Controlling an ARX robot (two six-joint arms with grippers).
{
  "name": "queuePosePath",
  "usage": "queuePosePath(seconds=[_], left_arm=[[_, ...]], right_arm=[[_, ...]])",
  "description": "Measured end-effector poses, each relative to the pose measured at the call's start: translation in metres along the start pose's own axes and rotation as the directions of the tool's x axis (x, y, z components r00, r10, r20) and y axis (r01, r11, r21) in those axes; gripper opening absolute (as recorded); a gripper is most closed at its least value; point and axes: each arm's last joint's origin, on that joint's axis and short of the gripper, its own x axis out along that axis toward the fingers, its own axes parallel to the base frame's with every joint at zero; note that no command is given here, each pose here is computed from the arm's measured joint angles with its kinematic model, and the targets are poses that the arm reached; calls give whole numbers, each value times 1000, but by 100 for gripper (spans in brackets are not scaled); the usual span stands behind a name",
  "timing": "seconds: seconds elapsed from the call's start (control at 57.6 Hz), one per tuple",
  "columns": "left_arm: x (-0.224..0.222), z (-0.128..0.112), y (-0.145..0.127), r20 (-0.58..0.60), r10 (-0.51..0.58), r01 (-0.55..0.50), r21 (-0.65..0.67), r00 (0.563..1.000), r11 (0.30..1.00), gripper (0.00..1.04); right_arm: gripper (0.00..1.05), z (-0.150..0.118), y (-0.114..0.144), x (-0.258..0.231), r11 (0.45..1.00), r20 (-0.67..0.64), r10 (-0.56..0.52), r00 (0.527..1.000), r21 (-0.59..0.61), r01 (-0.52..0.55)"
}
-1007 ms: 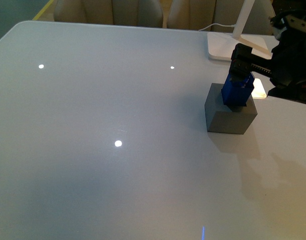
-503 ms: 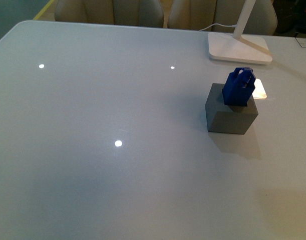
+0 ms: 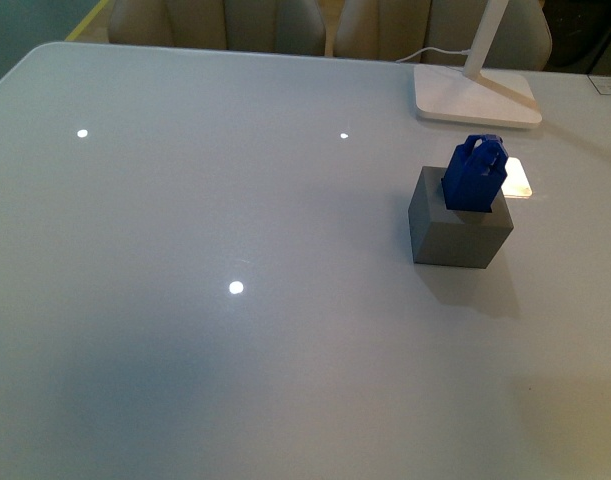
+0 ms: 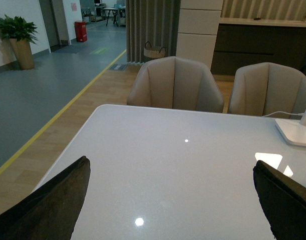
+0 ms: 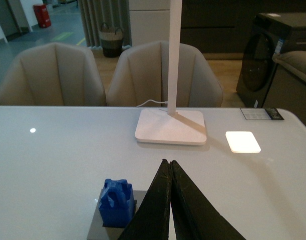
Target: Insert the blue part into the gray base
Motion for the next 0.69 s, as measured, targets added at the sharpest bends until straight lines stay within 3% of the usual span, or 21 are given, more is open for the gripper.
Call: queuePosePath(seconds=[0.208, 0.694], left_arm=[[0, 0, 0, 0, 0, 0, 0, 1000, 1000, 97], [0, 0, 0, 0, 0, 0, 0, 1000, 1000, 97]], right_arm=[[2, -14, -11, -25, 1000, -15, -3, 1000, 0, 3], [2, -10, -11, -64, 1000, -2, -4, 1000, 0, 4]])
